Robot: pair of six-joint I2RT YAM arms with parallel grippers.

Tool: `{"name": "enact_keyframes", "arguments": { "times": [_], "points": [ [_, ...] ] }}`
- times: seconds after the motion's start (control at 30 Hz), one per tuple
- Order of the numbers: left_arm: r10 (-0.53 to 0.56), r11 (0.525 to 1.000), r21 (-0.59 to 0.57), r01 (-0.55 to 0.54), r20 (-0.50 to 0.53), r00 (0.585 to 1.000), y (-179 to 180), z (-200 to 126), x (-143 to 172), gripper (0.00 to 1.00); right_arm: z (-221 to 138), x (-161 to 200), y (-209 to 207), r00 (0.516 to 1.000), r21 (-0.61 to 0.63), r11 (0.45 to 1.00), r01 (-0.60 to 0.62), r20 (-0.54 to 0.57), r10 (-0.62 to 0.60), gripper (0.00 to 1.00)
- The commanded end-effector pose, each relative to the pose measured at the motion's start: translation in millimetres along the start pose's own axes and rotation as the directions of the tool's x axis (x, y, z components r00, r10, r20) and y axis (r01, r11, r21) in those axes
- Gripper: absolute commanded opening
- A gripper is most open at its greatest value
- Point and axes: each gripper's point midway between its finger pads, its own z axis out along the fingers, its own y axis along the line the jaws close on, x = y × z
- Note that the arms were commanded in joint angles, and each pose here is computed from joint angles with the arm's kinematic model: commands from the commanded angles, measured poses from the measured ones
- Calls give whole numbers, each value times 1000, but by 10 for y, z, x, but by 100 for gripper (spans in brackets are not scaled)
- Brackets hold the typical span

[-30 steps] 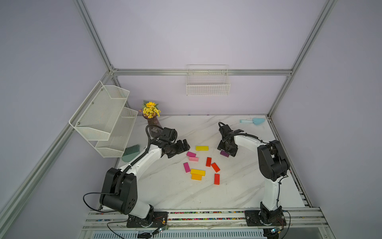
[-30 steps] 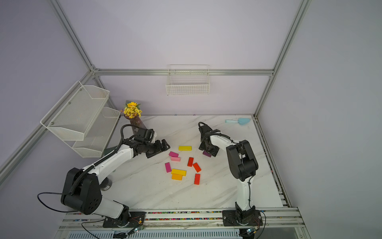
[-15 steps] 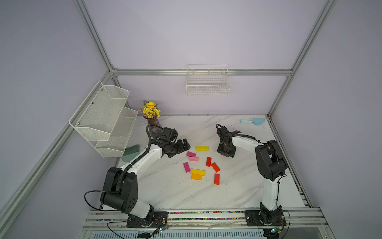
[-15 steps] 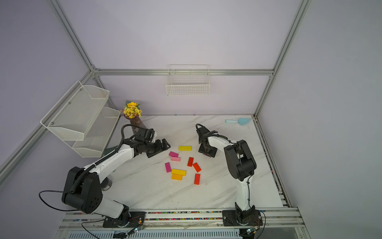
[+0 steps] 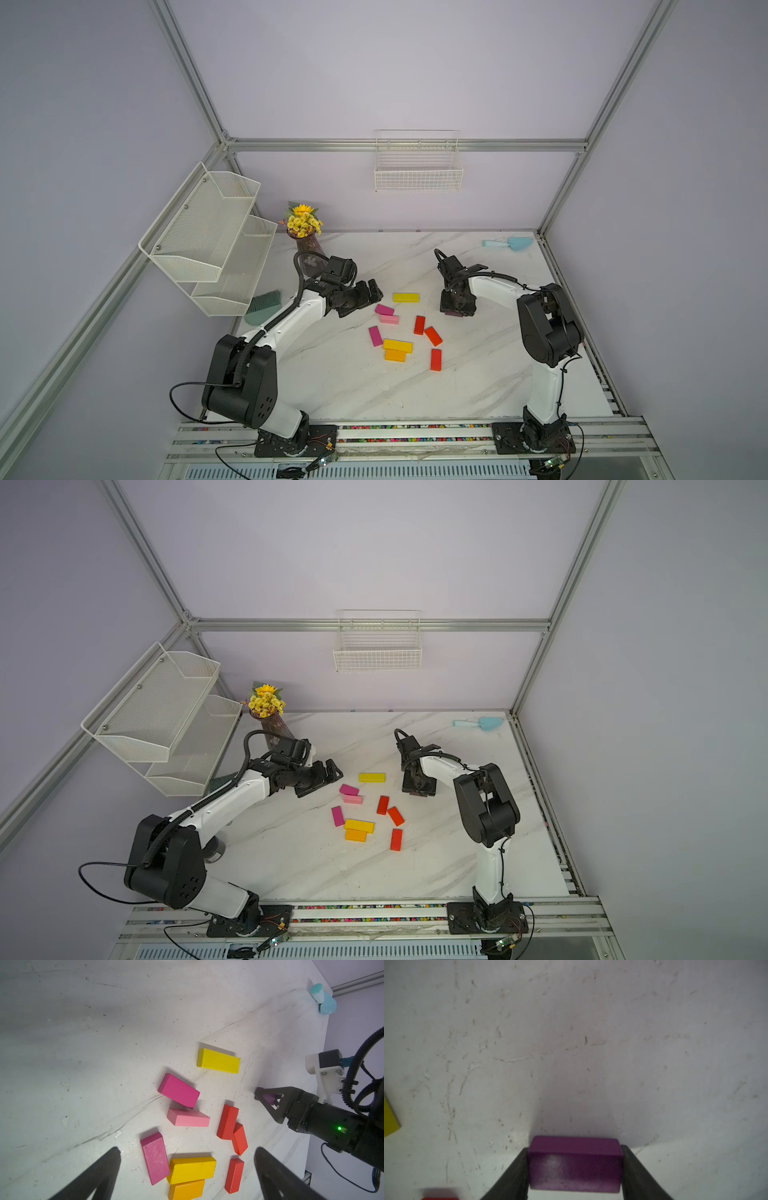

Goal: Assemble the letter c with building blocks
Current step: Adjust the building block at the center of the board.

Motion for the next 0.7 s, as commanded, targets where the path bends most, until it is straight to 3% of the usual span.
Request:
{"name": "enact_keyframes", "arguments": {
  "times": [0.0,0.33,0.67],
  "points": [
    [-6,999,41,5,21,1000,-78,-74,-49,100,-115,-3,21,996,-19,996,82,22,-82,47],
    [-12,999,37,12,18,1000,-47,-85,-7,100,-39,17,22,991,-22,991,133,25,-132,50],
    [-12,999,43,11,23,1000,-69,-104,-22,100,-123,14,13,994,-32,994,104,37,-103,73]
  ]
}}
